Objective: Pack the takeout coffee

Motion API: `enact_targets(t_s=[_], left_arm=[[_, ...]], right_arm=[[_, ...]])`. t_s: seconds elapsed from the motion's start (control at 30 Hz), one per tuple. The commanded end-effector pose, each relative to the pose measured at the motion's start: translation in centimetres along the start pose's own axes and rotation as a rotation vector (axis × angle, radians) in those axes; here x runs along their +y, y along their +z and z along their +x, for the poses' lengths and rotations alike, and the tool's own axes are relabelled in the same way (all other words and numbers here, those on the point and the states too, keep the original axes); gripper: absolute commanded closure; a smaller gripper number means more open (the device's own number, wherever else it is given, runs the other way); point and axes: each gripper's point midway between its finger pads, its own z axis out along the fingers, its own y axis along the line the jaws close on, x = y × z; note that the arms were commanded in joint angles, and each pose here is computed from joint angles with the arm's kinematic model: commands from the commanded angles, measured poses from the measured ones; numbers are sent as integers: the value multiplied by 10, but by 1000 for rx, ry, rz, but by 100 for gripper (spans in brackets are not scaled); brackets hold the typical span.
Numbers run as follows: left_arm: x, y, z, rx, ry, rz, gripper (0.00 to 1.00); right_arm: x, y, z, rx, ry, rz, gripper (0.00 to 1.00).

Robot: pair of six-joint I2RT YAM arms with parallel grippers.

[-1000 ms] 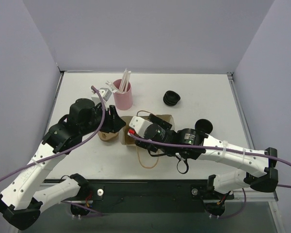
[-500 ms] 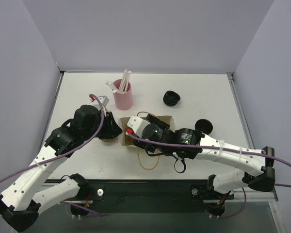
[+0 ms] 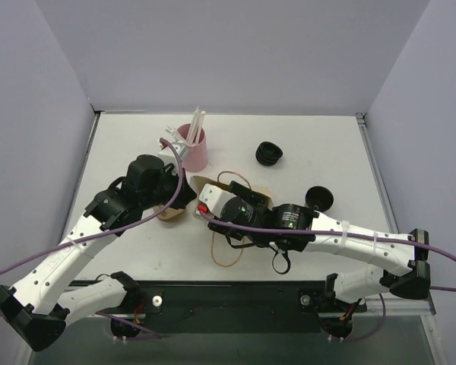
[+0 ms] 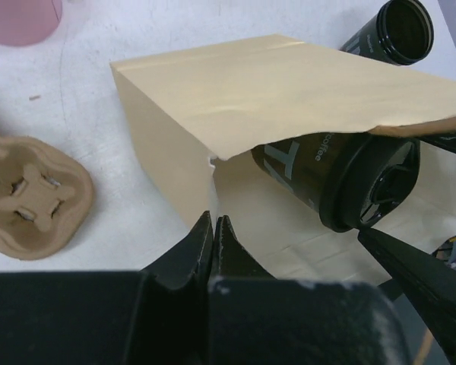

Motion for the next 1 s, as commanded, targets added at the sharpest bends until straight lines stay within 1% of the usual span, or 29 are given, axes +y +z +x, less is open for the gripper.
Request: enact_targets(t_s=[0.0,0.1,0.27,0.37,0.5,0.7,0.83,0.87,0.9,0.97], left_arm=[[-26,-12,-45,-182,156,128,100],[-30,-8,-32,-158,172,175,100],[-31,-2,-13,-105,131,207,100],[-30,-1,-11,-98,113,201,100],[-28,-2,-12,-97,98,187,100],[-28,-1,-9,-62,92,180,100],[-30,-1,-10,-50,85,182,100],[-30,-2,-10,-49,85,183,100],[-31,-3,-11,-51,85,186,100],[-32,-3,-12,-54,87,188,100]], right_arm=[[-14,-6,3,-14,-33,50,64],[-5,-2,13,-3,-58,19,64],[-3,4,22,11,-62,44,64],[-9,10,21,6,-85,60,64],[-13,18,17,-17,-101,-14,64],[-18,28,24,-5,-210,-48,65],[-6,31,27,-47,-285,-128,65],[-6,32,27,-56,-324,-139,65],[-3,34,34,-51,-349,-152,65],[-5,39,33,-61,-371,-136,66]])
